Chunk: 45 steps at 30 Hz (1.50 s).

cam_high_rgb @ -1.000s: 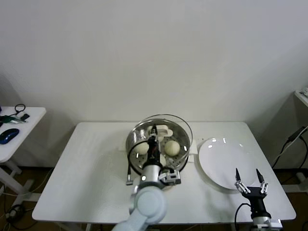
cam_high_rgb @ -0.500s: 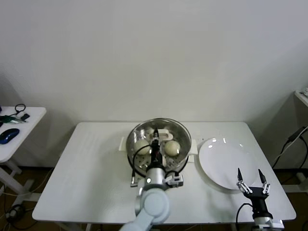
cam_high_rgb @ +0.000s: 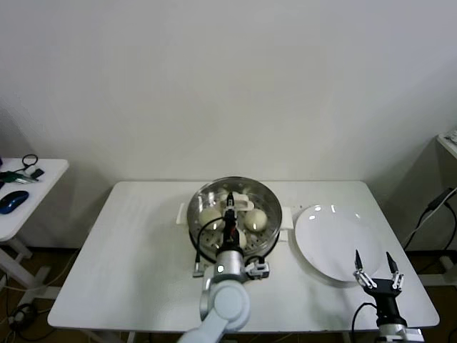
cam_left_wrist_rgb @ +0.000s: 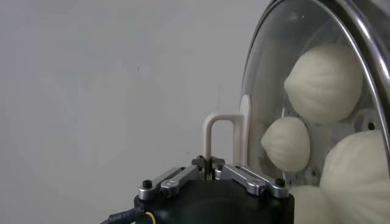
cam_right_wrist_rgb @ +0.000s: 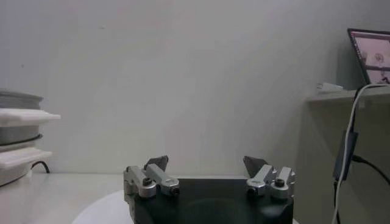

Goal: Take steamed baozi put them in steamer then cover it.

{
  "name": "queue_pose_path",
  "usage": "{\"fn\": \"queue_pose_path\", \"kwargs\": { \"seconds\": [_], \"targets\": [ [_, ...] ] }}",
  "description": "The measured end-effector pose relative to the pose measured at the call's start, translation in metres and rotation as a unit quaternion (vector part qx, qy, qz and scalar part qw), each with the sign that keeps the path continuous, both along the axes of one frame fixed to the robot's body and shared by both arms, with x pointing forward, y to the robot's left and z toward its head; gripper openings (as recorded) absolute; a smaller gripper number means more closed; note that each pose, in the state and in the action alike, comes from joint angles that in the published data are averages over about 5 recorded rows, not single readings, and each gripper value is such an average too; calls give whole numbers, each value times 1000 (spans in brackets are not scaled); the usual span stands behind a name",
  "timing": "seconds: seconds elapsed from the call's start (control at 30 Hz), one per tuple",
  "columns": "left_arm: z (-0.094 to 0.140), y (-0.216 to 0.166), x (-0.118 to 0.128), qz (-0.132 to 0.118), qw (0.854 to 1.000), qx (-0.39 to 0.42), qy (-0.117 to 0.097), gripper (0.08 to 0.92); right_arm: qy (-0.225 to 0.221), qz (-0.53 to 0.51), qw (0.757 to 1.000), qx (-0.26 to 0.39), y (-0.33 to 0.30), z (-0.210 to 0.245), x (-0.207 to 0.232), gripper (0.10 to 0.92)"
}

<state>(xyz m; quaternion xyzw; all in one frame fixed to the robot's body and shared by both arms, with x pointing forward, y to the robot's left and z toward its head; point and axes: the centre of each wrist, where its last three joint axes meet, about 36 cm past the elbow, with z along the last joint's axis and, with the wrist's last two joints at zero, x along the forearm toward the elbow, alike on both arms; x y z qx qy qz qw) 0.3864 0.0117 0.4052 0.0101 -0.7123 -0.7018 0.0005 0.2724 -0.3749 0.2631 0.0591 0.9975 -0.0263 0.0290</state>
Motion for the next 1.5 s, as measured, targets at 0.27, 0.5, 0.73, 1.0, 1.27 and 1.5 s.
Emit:
{"fn": "queue_pose_path", "kwargs": {
  "seconds": [0.27, 0.5, 0.73, 1.0, 1.27, 1.5],
  "targets": [
    [-3, 2, -1, -3, 1000, 3, -3, 170, 0, 2, 1000, -1, 2, 0, 0, 823],
    [0, 6, -7, -10, 1000, -4, 1, 363, 1, 6, 1000, -2, 2, 2, 2, 823],
    [11, 10, -21, -25, 999, -27, 3, 571, 4, 9, 1000, -1, 4, 3, 3, 823],
    [32, 30, -40, -61, 995, -82, -17, 784, 14, 5, 1000, 16, 8, 7, 1, 823],
    [45, 80, -53, -110, 975, -190, -43, 822, 13, 5, 1000, 27, 11, 12, 1, 823],
    [45, 141, -58, -110, 933, -338, -59, 823, 5, 12, 1000, 26, 18, 12, 2, 823]
  ]
}}
